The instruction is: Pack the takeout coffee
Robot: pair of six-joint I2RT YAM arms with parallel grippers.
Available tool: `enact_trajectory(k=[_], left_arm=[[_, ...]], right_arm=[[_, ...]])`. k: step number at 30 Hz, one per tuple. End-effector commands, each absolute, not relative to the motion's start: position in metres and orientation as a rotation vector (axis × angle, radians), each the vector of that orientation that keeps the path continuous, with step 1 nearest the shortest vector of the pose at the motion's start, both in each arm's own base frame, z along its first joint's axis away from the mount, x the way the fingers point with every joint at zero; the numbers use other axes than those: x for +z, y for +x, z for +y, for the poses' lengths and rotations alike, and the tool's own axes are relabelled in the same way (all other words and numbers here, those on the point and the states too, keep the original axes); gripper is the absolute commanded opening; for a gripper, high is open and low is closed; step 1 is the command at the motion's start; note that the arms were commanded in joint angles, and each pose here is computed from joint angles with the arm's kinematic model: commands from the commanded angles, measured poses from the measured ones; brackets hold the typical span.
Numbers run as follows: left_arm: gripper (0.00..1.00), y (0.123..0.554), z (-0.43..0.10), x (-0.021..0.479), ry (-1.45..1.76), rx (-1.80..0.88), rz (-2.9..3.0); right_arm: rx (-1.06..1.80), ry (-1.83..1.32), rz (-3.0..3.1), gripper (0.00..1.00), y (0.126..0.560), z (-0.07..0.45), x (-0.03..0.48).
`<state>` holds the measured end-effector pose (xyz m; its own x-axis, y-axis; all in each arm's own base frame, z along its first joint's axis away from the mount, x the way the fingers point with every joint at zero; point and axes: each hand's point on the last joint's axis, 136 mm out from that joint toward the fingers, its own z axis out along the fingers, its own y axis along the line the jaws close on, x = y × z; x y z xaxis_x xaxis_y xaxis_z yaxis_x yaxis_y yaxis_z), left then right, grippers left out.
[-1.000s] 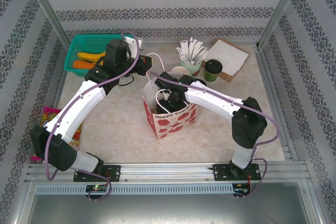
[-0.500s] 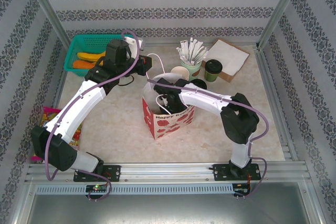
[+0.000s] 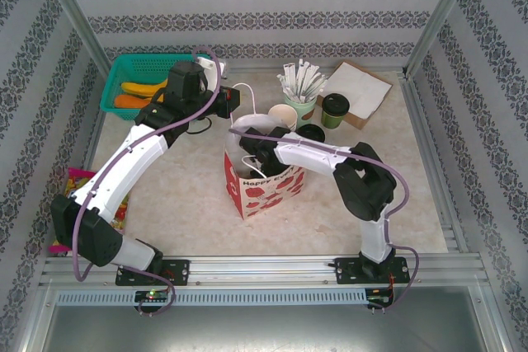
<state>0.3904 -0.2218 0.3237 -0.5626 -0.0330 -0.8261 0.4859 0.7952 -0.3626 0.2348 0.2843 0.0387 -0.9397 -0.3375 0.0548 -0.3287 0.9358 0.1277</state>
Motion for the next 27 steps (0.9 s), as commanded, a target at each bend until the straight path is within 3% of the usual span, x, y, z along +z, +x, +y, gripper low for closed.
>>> enact_trajectory(k=[1, 7, 21, 27], left_arm=[[0.00, 0.391, -0.225, 0.333, 0.370, -0.736, 2.044], [0.00, 0.391, -0.226, 0.332, 0.389, -0.738, 2.043], [0.00, 0.390, -0.222, 0.328, 0.401, -0.701, 2.050], [0.00, 0.390, -0.219, 0.327, 0.399, -0.677, 2.050]], right_arm=[[-0.054, 0.481, -2.984, 0.00, 0.231, 0.273, 0.012], [-0.191, 0.521, -3.081, 0.16, 0.247, 0.289, 0.060], [-0.670, 0.594, -3.202, 0.38, 0.256, 0.313, 0.159], [-0.828, 0.641, -3.212, 0.44, 0.256, 0.313, 0.178]])
